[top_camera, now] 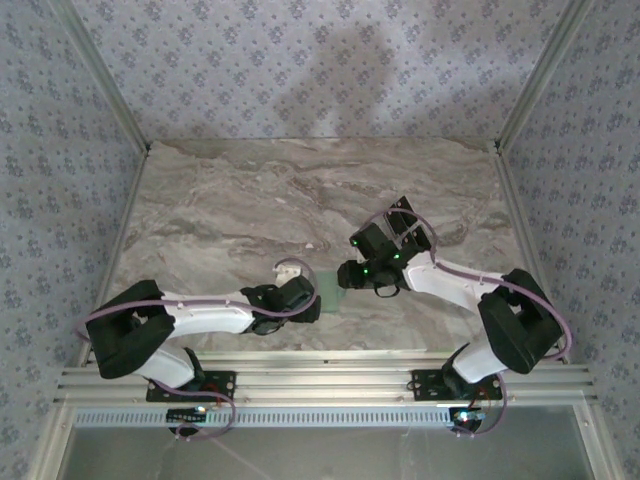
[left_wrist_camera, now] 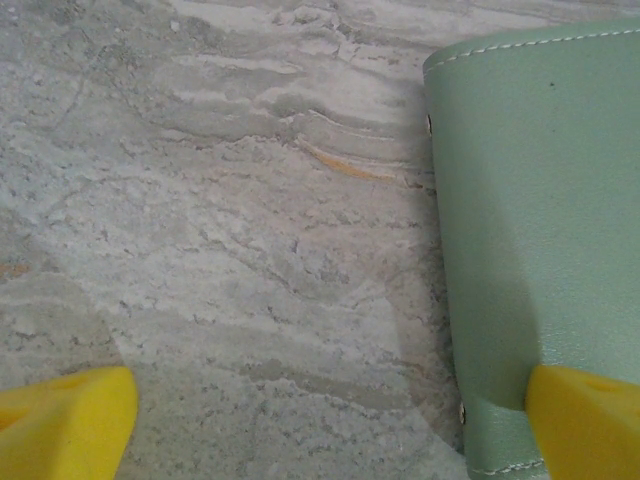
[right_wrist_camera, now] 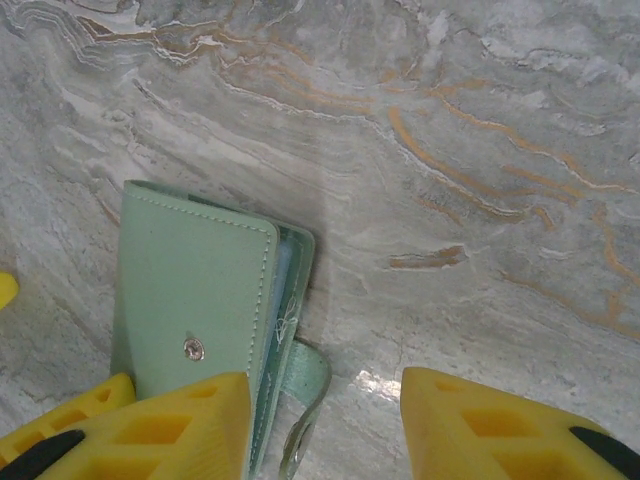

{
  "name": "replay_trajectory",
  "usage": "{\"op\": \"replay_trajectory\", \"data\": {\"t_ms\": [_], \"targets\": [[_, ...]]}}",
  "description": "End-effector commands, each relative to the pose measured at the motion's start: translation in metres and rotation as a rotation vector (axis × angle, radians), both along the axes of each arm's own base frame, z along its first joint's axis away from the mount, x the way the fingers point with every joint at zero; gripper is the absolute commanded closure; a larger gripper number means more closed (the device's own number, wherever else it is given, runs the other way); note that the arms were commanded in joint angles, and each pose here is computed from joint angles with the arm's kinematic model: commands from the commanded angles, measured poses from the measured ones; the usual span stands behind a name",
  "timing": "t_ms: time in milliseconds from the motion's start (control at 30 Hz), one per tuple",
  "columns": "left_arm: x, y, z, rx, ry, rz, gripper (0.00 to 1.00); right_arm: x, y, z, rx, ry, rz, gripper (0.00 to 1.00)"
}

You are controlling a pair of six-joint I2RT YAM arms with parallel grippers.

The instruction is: Put the credit cards into the card holder

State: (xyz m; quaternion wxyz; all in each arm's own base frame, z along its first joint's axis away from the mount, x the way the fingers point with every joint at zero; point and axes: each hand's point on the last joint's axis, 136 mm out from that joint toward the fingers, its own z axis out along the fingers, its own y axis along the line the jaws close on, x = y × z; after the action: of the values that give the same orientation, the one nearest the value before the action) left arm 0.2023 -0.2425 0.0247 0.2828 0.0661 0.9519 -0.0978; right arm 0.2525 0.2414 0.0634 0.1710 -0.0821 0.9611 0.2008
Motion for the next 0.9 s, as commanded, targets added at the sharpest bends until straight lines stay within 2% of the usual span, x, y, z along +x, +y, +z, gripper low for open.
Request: {"op": "replay_trajectory", "data": {"t_ms": [0,167,367,600,667,767,867], "targets": [[-0.005,0.000,-0.011,0.015,0.024,-0.021,0.00,0.003,-0.001,0.000,-0.042,-0.004,0.008,0.57],[-0.006,0.000,-0.012,0.014,0.025,-0.022,0.00,0.004,-0.003,-0.007,-0.072,0.009,0.006,0.66],[-0.005,0.000,-0.012,0.013,0.023,-0.020,0.00,0.005,-0.001,-0.007,-0.066,0.011,0.009,0.86],[-0.005,0.000,-0.012,0.015,0.022,-0.022,0.00,0.003,0.000,-0.003,-0.054,0.007,0.017,0.98],[-0.005,0.000,-0.013,0.016,0.022,-0.023,0.00,0.004,0.000,-0.002,-0.053,0.004,0.011,0.95],[-0.005,-0.001,-0.012,0.015,0.022,-0.025,0.00,0.005,0.001,0.005,-0.040,-0.009,0.006,0.77],[-0.005,-0.001,-0.012,0.015,0.021,-0.025,0.00,0.006,0.002,0.014,-0.036,-0.030,-0.001,0.72]]}}
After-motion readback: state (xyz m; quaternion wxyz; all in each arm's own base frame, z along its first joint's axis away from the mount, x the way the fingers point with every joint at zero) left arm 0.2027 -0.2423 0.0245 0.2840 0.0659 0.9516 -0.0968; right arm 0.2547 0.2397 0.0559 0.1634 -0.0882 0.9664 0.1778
